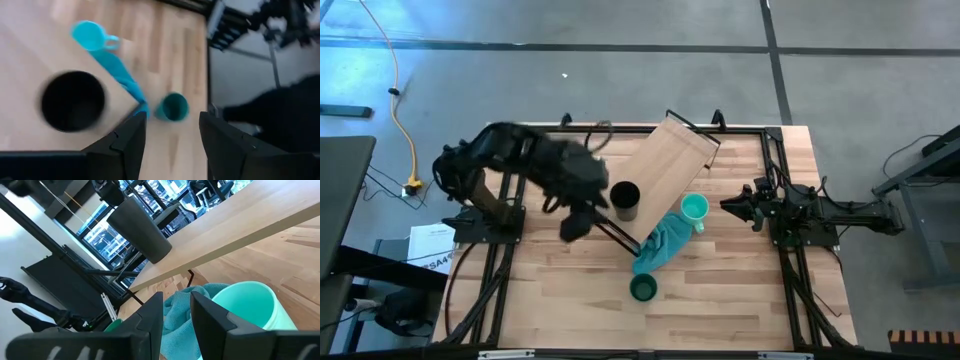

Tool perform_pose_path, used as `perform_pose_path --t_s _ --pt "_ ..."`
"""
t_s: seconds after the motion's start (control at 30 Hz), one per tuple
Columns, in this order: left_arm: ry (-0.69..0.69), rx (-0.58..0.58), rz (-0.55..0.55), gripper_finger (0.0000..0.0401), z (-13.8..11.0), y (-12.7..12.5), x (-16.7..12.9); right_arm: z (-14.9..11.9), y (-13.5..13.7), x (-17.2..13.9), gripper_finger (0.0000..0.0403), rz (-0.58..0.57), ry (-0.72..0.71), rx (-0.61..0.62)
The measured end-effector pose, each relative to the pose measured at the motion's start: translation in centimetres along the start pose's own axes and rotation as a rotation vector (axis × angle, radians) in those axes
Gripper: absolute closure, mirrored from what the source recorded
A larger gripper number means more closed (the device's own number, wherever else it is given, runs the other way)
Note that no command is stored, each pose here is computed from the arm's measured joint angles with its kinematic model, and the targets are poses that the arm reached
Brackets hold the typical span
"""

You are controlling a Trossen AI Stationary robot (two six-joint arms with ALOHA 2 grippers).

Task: Stack small to large cups/mugs on shelf
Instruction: Put the green cup on the shelf

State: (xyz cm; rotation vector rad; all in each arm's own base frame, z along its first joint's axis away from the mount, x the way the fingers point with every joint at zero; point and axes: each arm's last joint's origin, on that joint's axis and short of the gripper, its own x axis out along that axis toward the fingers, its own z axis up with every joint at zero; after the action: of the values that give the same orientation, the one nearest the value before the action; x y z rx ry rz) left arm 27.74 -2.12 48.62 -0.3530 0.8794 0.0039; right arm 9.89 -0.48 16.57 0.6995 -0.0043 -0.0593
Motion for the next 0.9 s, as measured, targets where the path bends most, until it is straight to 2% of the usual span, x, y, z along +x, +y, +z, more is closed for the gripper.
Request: perform_pose_path --t_s 0.23,0.5,0.67,0.9 --pt "0.024 0.08 -0.03 0.0228 -1.7 -3.7 0.2 0.1 0.2 0.0 0.0313 0.053 0.018 0.045" --pt "0.024 0.093 0.007 0.0228 -2.9 -5.6 0.7 0.0 0.3 0.0 0.0313 0.076 0.037 0.032" --pt "0.059 0.087 0.095 0.0228 -3.5 -5.7 2.6 0.1 0.4 0.0 0.0313 0.083 0.034 0.052" --pt "0.172 0.075 0.166 0.0229 -4.9 -5.1 7.4 0.2 0.7 0.0 0.0313 0.146 0.052 0.067"
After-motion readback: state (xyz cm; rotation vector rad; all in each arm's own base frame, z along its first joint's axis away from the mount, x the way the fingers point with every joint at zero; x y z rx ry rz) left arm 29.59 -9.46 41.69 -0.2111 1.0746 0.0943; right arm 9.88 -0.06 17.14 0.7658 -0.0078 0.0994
